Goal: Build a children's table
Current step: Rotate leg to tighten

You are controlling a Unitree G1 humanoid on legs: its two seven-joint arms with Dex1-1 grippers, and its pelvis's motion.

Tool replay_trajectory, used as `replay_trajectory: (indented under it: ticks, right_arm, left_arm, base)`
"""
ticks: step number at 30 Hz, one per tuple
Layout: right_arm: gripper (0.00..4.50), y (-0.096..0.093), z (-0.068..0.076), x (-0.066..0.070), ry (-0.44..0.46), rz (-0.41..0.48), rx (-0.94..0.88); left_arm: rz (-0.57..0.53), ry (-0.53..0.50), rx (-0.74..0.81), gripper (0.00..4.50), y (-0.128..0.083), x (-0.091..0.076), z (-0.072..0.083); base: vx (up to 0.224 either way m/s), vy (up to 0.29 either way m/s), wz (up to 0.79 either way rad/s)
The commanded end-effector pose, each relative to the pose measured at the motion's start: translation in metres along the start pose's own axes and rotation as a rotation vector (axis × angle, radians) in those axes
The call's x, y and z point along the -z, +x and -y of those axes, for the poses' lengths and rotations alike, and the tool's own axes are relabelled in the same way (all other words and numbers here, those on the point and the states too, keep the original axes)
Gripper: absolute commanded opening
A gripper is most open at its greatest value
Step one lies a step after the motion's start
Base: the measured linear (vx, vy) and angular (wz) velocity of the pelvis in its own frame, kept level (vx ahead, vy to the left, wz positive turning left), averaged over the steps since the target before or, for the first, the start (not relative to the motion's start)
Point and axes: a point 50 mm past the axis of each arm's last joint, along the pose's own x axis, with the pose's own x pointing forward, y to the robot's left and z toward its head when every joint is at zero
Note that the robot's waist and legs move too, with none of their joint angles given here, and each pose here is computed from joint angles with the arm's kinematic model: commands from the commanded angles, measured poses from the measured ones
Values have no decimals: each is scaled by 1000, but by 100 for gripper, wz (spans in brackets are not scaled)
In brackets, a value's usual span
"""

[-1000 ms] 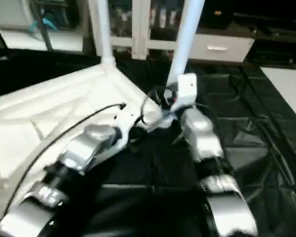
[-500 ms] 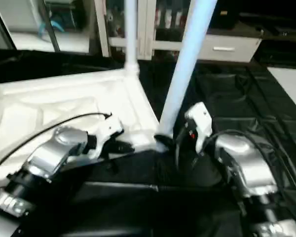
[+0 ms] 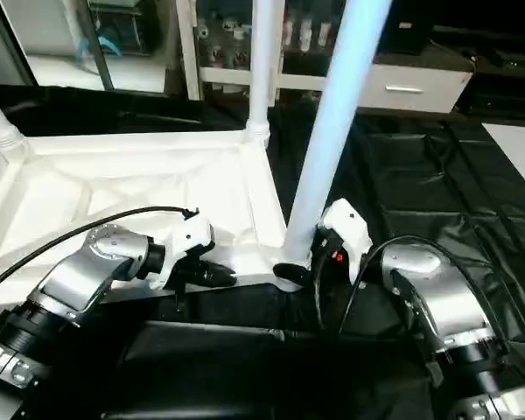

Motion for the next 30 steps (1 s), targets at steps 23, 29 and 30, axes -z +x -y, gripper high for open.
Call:
replay_trajectory:
  ticks: [23,29,30]
  right_arm:
    - [269,2,-3,7,7,28,-38]
    - [267,4,-3,13,34,50,-6]
    - [267,5,-2,15,52,70,18]
  left_arm:
    - [94,73,92,0,7,-18,9]
    - [94,71,68,0,7,-17,7]
    - [96,71,63,0,7,-17,7]
  base:
    - [0,0,0]
    - [0,0,0]
    - [0,0,0]
